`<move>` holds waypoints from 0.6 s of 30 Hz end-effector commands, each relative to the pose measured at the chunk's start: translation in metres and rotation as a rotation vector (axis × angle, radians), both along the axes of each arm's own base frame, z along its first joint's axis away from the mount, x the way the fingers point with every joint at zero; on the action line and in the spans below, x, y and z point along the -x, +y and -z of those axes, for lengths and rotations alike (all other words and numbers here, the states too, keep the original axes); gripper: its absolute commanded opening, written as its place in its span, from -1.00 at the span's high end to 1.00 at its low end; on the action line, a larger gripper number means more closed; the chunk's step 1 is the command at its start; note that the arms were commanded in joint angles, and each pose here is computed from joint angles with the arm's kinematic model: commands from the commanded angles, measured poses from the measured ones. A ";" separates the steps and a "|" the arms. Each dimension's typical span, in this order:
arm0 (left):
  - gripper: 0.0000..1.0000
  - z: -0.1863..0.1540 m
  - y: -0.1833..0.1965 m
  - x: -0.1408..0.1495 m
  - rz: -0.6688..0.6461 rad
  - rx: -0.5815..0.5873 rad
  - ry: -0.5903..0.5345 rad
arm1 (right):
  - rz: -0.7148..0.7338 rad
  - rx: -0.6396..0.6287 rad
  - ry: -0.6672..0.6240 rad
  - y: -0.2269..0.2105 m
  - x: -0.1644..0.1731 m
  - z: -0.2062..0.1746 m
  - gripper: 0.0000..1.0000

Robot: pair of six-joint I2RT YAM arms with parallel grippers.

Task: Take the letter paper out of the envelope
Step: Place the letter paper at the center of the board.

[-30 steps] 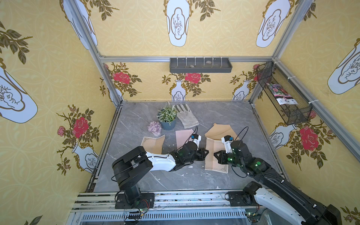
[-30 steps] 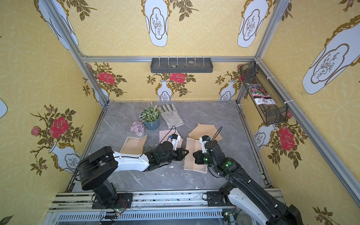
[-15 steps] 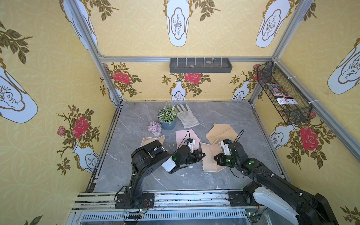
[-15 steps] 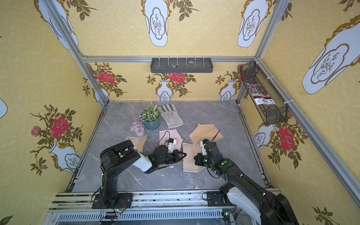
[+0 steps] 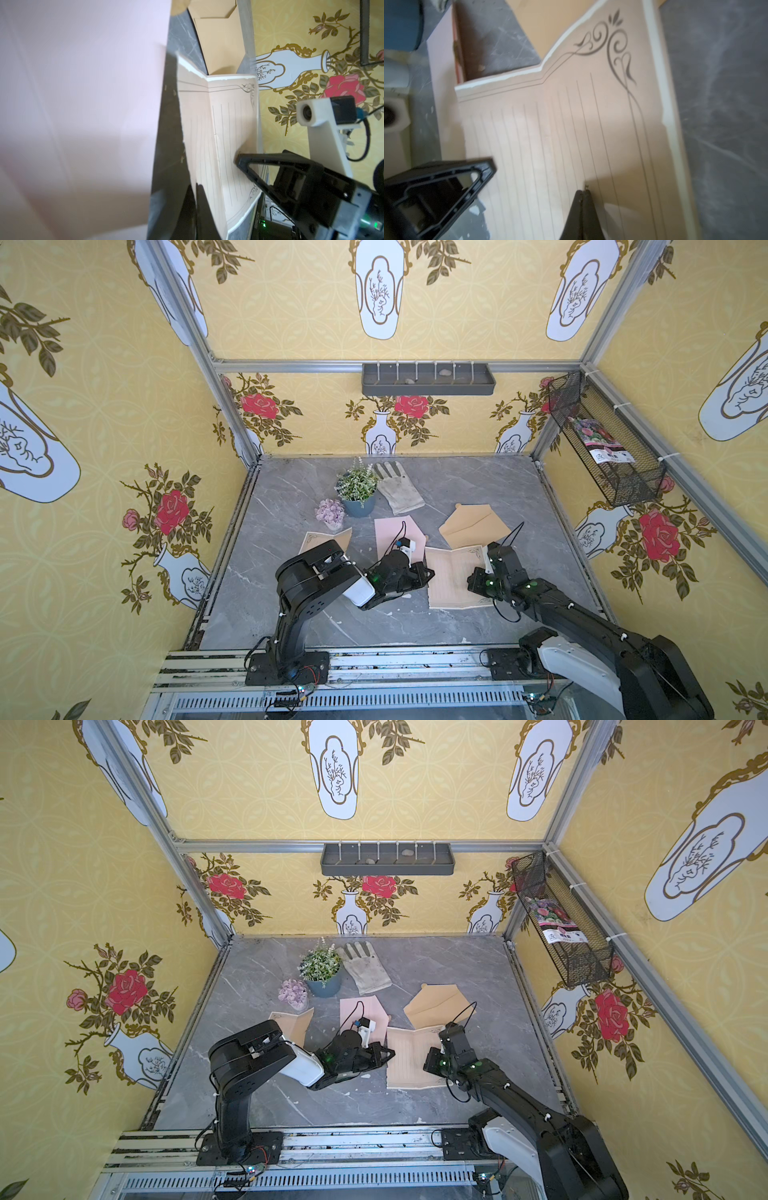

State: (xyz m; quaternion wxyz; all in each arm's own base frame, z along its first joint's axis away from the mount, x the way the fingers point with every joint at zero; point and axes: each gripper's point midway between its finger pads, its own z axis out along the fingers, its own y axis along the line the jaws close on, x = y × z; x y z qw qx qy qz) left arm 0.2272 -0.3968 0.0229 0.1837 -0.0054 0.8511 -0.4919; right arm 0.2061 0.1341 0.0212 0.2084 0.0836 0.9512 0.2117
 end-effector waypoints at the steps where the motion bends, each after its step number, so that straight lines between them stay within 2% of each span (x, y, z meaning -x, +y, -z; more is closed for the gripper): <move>1: 1.00 0.012 0.008 0.000 -0.014 -0.061 0.000 | 0.071 0.035 0.038 -0.008 -0.003 0.009 1.00; 7: 1.00 0.007 0.013 0.000 -0.011 -0.117 -0.024 | 0.065 0.044 0.090 -0.006 -0.001 0.019 1.00; 18: 1.00 -0.004 0.025 0.007 -0.003 -0.251 -0.093 | 0.063 -0.006 0.069 -0.004 0.008 0.012 1.00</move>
